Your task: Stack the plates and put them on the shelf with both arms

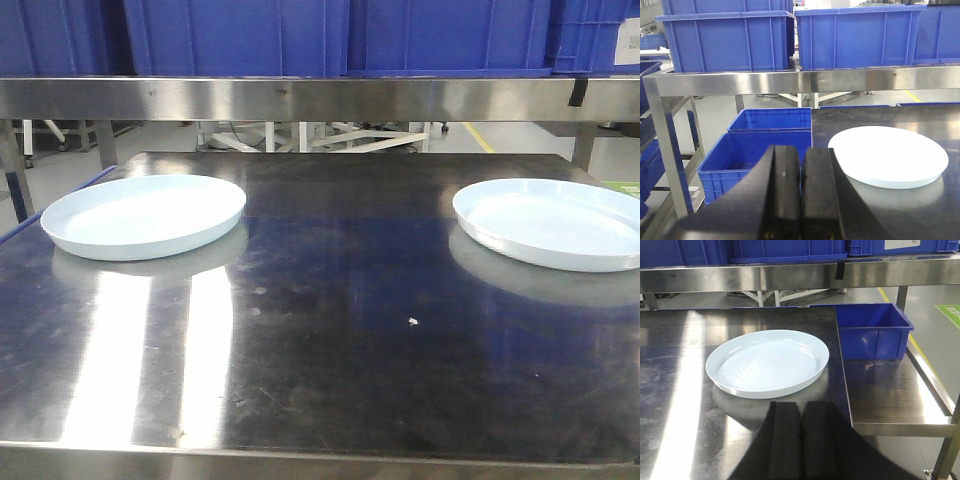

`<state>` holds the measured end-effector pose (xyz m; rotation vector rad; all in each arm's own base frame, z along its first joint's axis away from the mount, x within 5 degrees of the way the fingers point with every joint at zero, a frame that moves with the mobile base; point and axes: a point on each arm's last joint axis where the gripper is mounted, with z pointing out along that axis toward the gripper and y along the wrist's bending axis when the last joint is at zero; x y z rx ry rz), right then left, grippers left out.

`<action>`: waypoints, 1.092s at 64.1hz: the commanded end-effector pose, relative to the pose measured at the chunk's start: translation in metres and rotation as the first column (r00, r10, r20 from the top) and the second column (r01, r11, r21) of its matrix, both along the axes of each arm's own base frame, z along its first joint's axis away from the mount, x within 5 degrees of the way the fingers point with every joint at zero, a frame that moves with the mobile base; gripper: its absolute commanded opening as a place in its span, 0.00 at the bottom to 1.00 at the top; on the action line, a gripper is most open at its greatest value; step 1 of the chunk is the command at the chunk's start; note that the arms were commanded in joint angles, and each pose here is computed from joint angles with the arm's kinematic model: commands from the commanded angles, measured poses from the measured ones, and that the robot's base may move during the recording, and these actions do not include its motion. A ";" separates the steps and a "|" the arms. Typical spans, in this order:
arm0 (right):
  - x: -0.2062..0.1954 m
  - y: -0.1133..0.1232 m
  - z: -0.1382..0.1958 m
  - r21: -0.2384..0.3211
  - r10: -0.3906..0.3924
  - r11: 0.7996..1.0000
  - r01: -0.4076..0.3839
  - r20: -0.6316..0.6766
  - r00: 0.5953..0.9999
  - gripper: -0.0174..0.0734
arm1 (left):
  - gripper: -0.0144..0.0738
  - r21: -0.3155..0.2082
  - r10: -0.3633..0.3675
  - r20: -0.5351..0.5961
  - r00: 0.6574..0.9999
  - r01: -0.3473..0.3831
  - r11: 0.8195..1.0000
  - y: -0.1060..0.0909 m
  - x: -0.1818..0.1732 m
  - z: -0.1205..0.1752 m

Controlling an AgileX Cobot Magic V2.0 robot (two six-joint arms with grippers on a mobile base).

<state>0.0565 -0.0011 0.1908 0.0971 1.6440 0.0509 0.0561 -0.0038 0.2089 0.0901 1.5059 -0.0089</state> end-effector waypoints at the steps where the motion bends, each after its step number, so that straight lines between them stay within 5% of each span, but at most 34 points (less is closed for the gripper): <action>1: -0.001 -0.001 0.009 -0.005 -0.012 1.000 0.012 0.101 0.995 0.25 | 0.26 -0.015 0.011 0.094 0.995 -0.009 1.000 0.001 -0.002 0.007; 32: -0.001 -0.001 0.009 -0.005 -0.012 1.000 0.012 0.101 0.995 0.25 | 0.27 -0.034 -0.014 0.037 0.999 0.015 0.999 -0.001 -0.003 0.034; 57: -0.001 -0.001 0.009 -0.005 -0.012 1.000 0.012 0.101 0.995 0.25 | 0.27 -0.023 -0.037 -0.158 0.987 0.034 0.999 -0.005 0.033 0.091; 70: -0.001 -0.001 0.009 -0.005 -0.012 1.000 0.012 0.101 0.995 0.25 | 0.27 -0.019 -0.050 -0.340 0.939 0.046 0.999 -0.009 0.070 0.099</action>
